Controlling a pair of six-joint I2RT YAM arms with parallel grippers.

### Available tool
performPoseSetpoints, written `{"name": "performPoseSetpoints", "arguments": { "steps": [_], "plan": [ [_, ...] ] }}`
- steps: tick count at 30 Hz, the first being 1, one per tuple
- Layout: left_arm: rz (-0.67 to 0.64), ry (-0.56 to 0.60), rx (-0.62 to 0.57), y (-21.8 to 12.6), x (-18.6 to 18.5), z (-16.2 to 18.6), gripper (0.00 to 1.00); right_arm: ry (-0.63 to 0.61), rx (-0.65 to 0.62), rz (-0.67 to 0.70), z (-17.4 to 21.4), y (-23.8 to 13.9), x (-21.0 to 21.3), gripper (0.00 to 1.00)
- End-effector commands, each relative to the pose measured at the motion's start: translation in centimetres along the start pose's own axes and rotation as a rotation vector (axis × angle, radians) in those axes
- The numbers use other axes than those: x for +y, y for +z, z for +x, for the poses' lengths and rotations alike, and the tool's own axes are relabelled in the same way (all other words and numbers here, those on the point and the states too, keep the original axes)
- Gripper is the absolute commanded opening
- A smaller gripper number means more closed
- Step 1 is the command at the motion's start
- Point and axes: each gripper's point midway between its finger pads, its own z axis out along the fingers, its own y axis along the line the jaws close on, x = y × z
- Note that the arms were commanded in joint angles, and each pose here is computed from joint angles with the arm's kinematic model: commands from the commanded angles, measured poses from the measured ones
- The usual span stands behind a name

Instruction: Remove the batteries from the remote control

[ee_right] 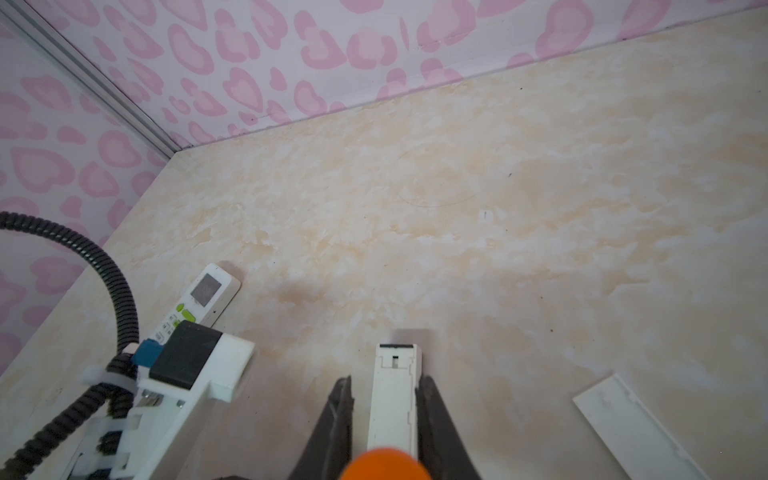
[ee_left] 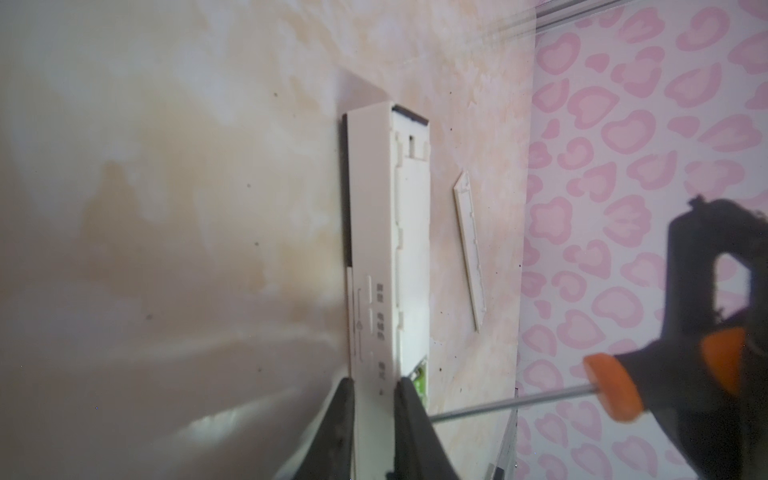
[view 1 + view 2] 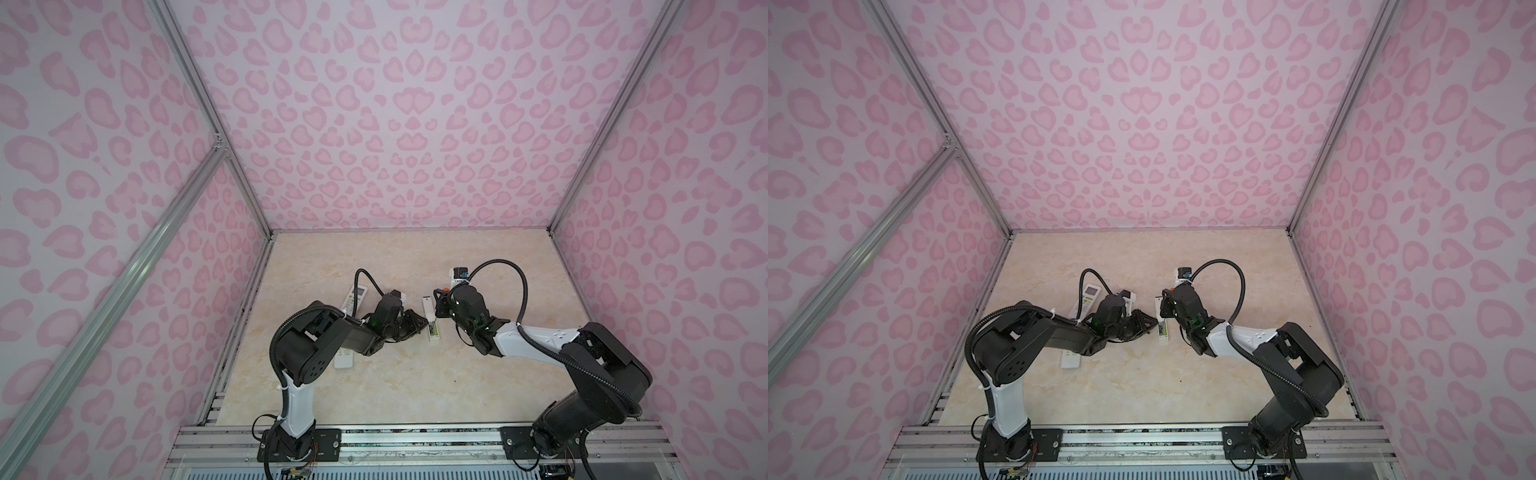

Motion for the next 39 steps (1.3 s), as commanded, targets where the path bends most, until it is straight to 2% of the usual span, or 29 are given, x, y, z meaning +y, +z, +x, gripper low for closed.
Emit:
{"name": "performPoseSetpoints", "arguments": {
  "steps": [1,14,23,39],
  "plan": [
    [0.016,0.026,-0.027,-0.1,-0.7,-0.8,0.25,0.028,0.015,-0.012,0.6,0.2,0.0,0.0],
    [-0.02,0.04,-0.041,1.5,-0.3,-3.6,0.3,-0.037,0.018,0.01,0.3,0.3,-0.1,0.0],
    [-0.062,0.002,-0.031,2.2,1.5,-2.9,0.26,-0.073,0.008,0.014,-0.5,0.3,0.3,0.0],
    [-0.08,0.014,-0.028,2.0,1.6,-1.8,0.21,-0.135,-0.012,0.063,-0.7,1.1,1.1,0.0]
  ]
}}
